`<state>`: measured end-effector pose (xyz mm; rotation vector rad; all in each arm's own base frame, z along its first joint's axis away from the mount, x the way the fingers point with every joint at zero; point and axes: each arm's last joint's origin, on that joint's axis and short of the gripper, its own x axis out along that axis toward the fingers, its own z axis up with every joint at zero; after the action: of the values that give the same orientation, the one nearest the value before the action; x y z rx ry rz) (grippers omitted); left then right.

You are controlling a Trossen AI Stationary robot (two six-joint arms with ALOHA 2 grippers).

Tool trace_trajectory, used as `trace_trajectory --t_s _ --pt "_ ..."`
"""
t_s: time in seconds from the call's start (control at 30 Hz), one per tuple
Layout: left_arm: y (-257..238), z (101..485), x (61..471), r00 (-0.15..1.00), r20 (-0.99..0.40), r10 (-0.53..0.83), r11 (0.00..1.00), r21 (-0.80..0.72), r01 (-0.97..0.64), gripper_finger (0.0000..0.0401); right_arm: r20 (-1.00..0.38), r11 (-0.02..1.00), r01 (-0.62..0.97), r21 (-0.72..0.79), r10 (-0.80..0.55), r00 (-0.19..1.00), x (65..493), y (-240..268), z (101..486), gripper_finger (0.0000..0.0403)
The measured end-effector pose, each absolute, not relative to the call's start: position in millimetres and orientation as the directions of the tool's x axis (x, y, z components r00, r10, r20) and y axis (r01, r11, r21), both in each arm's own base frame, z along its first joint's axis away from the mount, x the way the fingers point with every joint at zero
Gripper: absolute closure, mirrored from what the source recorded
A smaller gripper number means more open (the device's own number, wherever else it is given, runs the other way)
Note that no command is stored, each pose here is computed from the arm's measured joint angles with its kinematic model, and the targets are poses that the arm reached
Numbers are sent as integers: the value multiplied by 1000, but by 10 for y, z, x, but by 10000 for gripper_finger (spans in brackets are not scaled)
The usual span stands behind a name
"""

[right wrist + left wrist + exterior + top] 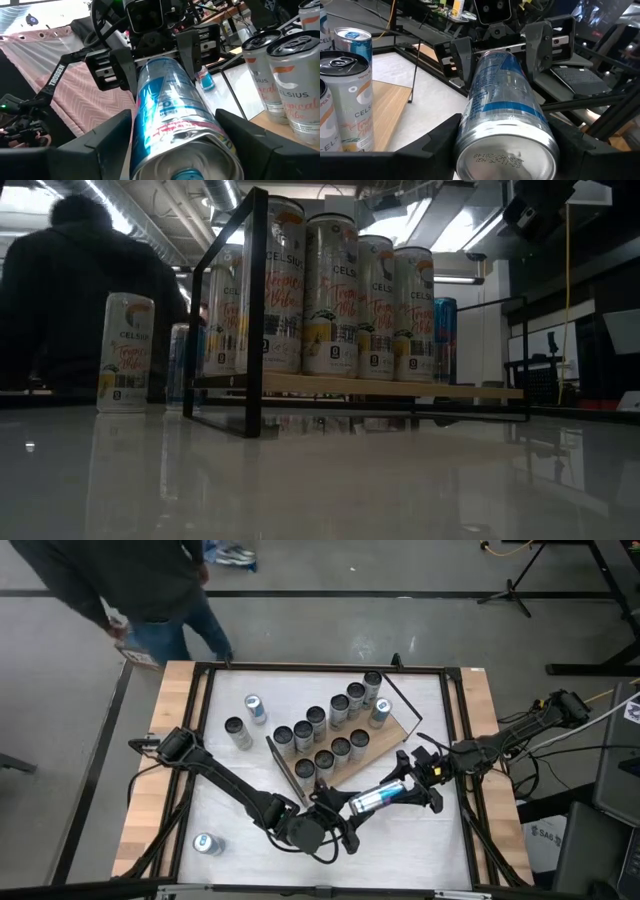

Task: Place canned beverage on shelf
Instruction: Put the blue soda can on the shelf

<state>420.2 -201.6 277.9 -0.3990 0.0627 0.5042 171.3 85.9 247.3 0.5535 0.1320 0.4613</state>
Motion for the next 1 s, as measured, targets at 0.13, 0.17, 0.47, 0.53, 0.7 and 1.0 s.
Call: trace_trajectory --t_s 0.13,0.17,0.47,0.53,0.7,1.0 --pt "-2014 2781 4202 873 -153 462 797 -360 -485 181 1 761 -392 517 457 890 1713 859 2473 127" --pt "-2010 2782 4204 873 -153 463 796 -361 -485 181 2 762 -392 516 457 889 1713 859 2473 127" --pt "-1995 2783 4215 877 -154 455 798 -366 -479 181 -3 769 -422 481 482 876 1710 866 2469 127" --pt "-1995 2783 4215 877 -154 455 798 -366 -478 181 -3 777 -427 462 483 876 1710 867 2468 127" --pt "-1990 2783 4219 878 -155 453 800 -365 -477 181 -4 784 -430 448 482 876 1710 867 2468 150" --pt "-1986 2776 4230 893 -167 417 817 -362 -449 162 -9 787 -422 450 477 879 1709 868 2462 189"
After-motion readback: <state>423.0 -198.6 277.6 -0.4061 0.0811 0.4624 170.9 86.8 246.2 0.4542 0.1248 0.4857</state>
